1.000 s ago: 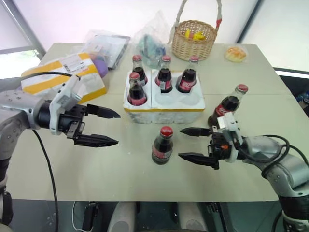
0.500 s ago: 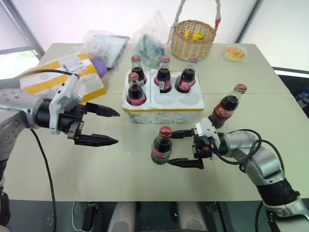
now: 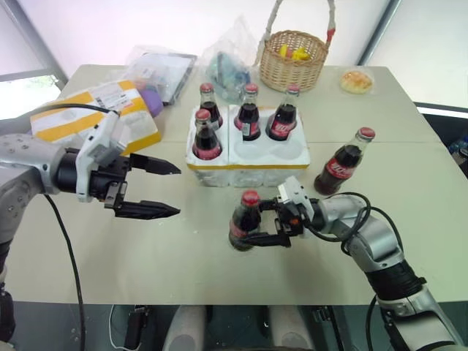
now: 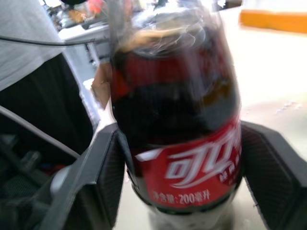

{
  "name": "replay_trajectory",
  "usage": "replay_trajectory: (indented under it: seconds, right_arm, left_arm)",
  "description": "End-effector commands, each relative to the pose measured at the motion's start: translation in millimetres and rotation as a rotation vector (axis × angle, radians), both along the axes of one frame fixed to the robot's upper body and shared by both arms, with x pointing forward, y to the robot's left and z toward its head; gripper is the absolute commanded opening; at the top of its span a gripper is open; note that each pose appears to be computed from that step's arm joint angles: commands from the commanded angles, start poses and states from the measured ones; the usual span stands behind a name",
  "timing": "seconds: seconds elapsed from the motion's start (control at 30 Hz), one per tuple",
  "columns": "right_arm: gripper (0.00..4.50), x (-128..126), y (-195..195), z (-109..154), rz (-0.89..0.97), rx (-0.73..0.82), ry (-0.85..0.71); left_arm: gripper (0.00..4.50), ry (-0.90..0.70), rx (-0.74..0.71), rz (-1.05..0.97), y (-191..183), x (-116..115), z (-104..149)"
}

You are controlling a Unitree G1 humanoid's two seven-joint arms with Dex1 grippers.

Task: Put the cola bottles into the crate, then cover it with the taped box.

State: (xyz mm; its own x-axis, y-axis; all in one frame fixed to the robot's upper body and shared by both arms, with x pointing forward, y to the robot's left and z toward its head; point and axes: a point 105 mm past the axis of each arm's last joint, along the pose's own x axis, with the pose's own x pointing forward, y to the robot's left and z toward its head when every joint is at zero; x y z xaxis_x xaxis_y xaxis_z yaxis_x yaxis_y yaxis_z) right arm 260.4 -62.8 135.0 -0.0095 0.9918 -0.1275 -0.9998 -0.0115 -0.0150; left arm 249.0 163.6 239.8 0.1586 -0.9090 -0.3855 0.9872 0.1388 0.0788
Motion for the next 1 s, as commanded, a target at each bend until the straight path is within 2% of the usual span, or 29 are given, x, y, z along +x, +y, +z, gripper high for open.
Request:
replay_trajectory:
  seconds: [0.03, 0.13, 0.3, 0.47, 0.6, 0.77, 0.83, 1.0]
  right_arm:
    - [2.80, -6, 3, 14, 0.034, 0.041, -0.011]
    - [2.80, -5, -2, 26, 0.021, 0.073, 0.000]
    - [2.80, 10, -18, 78, -0.043, 0.164, -0.036]
    - [2.80, 36, -27, 136, -0.138, 0.285, -0.096]
    - [2.80, 59, -26, 161, -0.215, 0.317, -0.146]
    - [2.80, 86, -24, 164, -0.315, 0.298, -0.198]
    - [2.80, 105, -19, 150, -0.384, 0.241, -0.193]
    - [2.80, 113, -10, 127, -0.383, 0.170, -0.198]
  left_arm:
    - [4.50, -0.050, 0.011, -0.004, -1, -1, 6]
    - [4.50, -0.050, 0.004, -0.003, -1, 0, 6]
    - [4.50, -0.060, -0.013, 0.001, -4, 3, 4]
    - [4.50, -0.082, -0.034, 0.013, -6, 5, 4]
    - [4.50, -0.092, -0.043, 0.024, -7, 6, 2]
    - [4.50, -0.103, -0.045, 0.037, -6, 5, 1]
    - [4.50, -0.111, -0.052, 0.048, -6, 4, 3]
    - [4.50, -0.119, -0.055, 0.062, -6, 3, 5]
